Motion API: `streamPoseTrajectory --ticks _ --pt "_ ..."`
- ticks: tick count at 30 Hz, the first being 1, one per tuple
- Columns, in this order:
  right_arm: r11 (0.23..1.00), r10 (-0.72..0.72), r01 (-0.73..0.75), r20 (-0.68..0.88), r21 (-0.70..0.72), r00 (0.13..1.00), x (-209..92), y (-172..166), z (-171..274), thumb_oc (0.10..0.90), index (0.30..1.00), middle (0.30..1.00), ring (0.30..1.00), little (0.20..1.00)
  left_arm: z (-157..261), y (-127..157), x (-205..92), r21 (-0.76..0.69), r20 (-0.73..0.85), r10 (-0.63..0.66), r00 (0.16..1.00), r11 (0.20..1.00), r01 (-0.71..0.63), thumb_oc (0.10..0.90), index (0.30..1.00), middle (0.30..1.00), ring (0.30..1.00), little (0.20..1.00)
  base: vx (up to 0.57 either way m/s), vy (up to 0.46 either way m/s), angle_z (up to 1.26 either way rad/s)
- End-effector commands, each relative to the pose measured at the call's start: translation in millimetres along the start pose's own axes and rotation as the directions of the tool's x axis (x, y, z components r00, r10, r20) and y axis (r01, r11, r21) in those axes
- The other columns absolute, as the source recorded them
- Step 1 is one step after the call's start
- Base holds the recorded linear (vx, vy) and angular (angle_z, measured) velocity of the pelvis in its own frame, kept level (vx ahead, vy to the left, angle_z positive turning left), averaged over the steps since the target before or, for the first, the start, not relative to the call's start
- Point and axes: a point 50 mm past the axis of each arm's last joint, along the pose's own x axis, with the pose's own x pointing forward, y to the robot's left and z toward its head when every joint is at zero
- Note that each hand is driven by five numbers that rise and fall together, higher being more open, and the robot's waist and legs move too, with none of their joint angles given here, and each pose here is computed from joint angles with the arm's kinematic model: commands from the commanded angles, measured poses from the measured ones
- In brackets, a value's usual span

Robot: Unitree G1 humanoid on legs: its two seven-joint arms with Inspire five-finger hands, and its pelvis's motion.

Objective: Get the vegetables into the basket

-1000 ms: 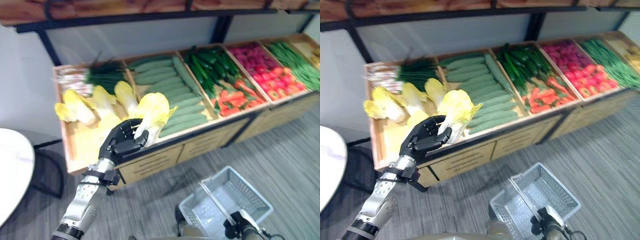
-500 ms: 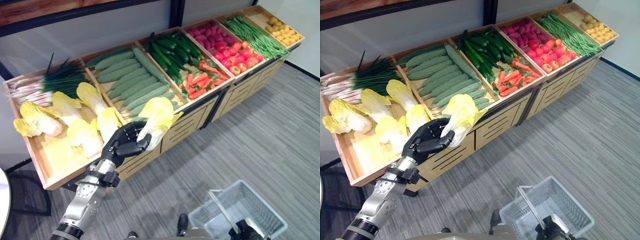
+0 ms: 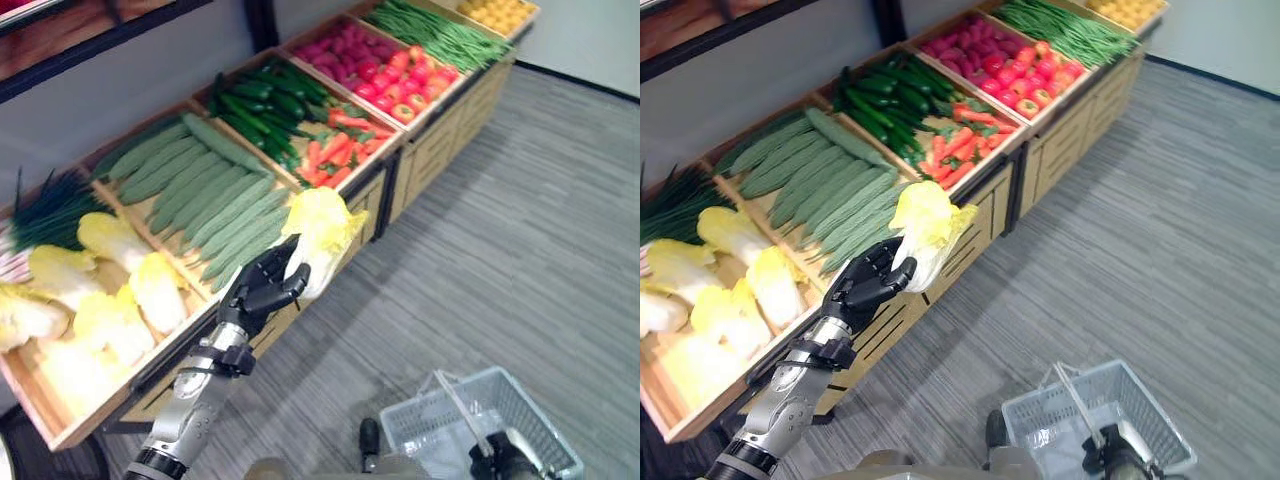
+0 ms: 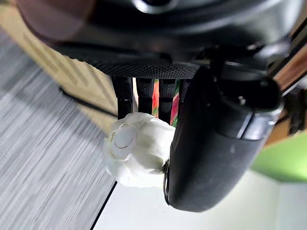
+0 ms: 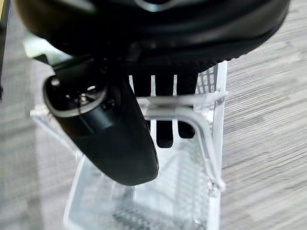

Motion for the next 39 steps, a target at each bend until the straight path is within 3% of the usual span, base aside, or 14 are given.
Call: streamPoseTrajectory --ticks 1,13,26,35,39 --pt "0.997 -0.08 0.081 0.023 -0.018 0.996 2.5 -19.9 -2.4 0.4 0.3 0.3 0.3 0.3 58.0 -21.1 12.4 0.04 0.291 -0.121 0.949 0.993 0.114 0.4 0.3 0.3 0.3 0.3 0.05 0.045 -0.86" --pt "0.999 -0.011 0.013 0.036 -0.034 0.999 -1.2 -1.5 -2.0 0.4 0.3 0.3 0.3 0.3 59.5 -13.9 1.9 0.064 0.257 -0.145 0.955 0.989 0.133 0.4 0.3 0.3 0.3 0.3 0.02 0.211 -0.55" --pt "0.997 -0.063 0.066 0.105 -0.028 0.992 2.0 -11.3 16.1 0.4 0.3 0.3 0.3 0.3 61.6 -1.6 1.2 0.143 0.215 -0.124 0.969 0.985 0.095 0.4 0.3 0.3 0.3 0.3 -0.1 0.077 -0.67" --pt "0.957 -0.288 0.27 0.272 0.102 0.918 6.1 -80.0 61.7 0.4 0.3 0.3 0.3 0.3 47.3 -10.2 6.7 0.157 0.135 -0.181 0.974 0.975 0.16 0.4 0.3 0.3 0.3 0.3 0.02 -0.156 -0.23" --pt "0.926 -0.377 0.314 0.523 0.209 0.765 -13.0 -117.5 129.8 0.4 0.3 0.3 0.3 0.3 37.2 -33.5 22.3 0.306 0.033 -0.336 0.941 0.9 0.31 0.4 0.3 0.3 0.3 0.3 -0.02 -0.095 -0.11"
